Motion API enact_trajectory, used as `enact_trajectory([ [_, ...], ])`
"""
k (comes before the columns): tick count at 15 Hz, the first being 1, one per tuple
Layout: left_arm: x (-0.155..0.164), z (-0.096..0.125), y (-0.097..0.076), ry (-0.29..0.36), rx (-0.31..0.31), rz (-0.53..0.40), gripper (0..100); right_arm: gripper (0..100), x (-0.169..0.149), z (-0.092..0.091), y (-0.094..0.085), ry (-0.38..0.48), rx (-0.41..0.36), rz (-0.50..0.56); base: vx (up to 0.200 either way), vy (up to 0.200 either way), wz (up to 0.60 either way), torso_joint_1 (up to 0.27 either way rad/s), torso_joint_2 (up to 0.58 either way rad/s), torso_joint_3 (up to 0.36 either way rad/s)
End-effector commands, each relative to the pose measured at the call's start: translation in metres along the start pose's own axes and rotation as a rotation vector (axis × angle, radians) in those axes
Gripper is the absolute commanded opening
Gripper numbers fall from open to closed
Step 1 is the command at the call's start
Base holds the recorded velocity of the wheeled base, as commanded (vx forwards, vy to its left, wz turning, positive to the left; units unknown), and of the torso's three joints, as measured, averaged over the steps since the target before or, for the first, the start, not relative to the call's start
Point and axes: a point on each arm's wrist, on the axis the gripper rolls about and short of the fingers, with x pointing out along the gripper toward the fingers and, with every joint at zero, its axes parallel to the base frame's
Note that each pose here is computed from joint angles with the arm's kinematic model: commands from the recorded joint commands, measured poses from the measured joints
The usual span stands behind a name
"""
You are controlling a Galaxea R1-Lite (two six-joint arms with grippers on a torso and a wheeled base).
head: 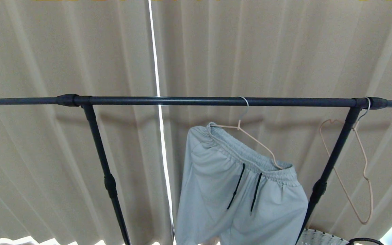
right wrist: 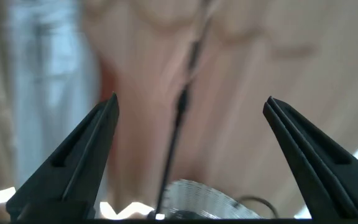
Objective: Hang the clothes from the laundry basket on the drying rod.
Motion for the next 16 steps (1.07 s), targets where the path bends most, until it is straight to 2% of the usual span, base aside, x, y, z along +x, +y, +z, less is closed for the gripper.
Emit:
enact_trajectory([
  [1, 0.0002, -0.0015, 0.0003, 0.013, -0.058, -0.038, 100, 100, 0.0004, -0.0022, 0.0004, 0.007, 0.020, 0.006, 0.000, 0.000, 0.00, 0.000, 0.00, 0.000],
  [2, 0.0003, -0.0039, -0.0003, 0.041, -0.135, -0.047, 100, 100, 0.0004, -0.0025, 0.0004, 0.010, 0.055, 0.006, 0.000, 0.000, 0.00, 0.000, 0.00, 0.000],
  [3, 0.0002, -0.0061, -0.0007, 0.062, -0.152, -0.055, 100, 100, 0.0004, -0.0031, 0.0006, 0.016, 0.071, 0.010, 0.000, 0.000, 0.00, 0.000, 0.00, 0.000],
  [5, -0.0001, -0.0065, -0.0022, 0.061, -0.136, -0.117, 100, 100, 0.0004, -0.0031, 0.0006, 0.016, 0.072, 0.010, 0.000, 0.000, 0.00, 0.000, 0.00, 0.000],
  [7, 0.0001, -0.0077, -0.0023, 0.077, -0.106, -0.098, 100, 100, 0.0004, -0.0032, 0.0006, 0.018, 0.068, 0.010, 0.000, 0.000, 0.00, 0.000, 0.00, 0.000],
  [8, 0.0003, -0.0073, -0.0030, 0.086, -0.077, -0.018, 100, 100, 0.0004, -0.0032, 0.0006, 0.018, 0.065, 0.010, 0.000, 0.000, 0.00, 0.000, 0.00, 0.000],
  [9, 0.0000, -0.0074, -0.0040, 0.087, -0.083, 0.037, 100, 100, 0.0004, -0.0032, 0.0006, 0.018, 0.065, 0.009, 0.000, 0.000, 0.00, 0.000, 0.00, 0.000],
  [11, -0.0003, -0.0073, -0.0042, 0.085, -0.098, 0.070, 100, 100, 0.0004, -0.0032, 0.0006, 0.018, 0.068, 0.009, 0.000, 0.000, 0.00, 0.000, 0.00, 0.000],
  [14, -0.0010, -0.0073, -0.0049, 0.071, -0.103, 0.029, 100, 100, 0.0004, -0.0032, 0.0006, 0.018, 0.068, 0.009, 0.000, 0.000, 0.00, 0.000, 0.00, 0.000],
  [15, -0.0043, -0.0082, -0.0057, 0.022, -0.093, -0.052, 100, 100, 0.0004, -0.0032, 0.0006, 0.018, 0.060, 0.009, 0.000, 0.000, 0.00, 0.000, 0.00, 0.000],
  [16, -0.0070, -0.0089, -0.0063, -0.017, -0.081, -0.093, 100, 100, 0.0004, -0.0032, 0.0006, 0.018, 0.054, 0.009, 0.000, 0.000, 0.00, 0.000, 0.00, 0.000],
])
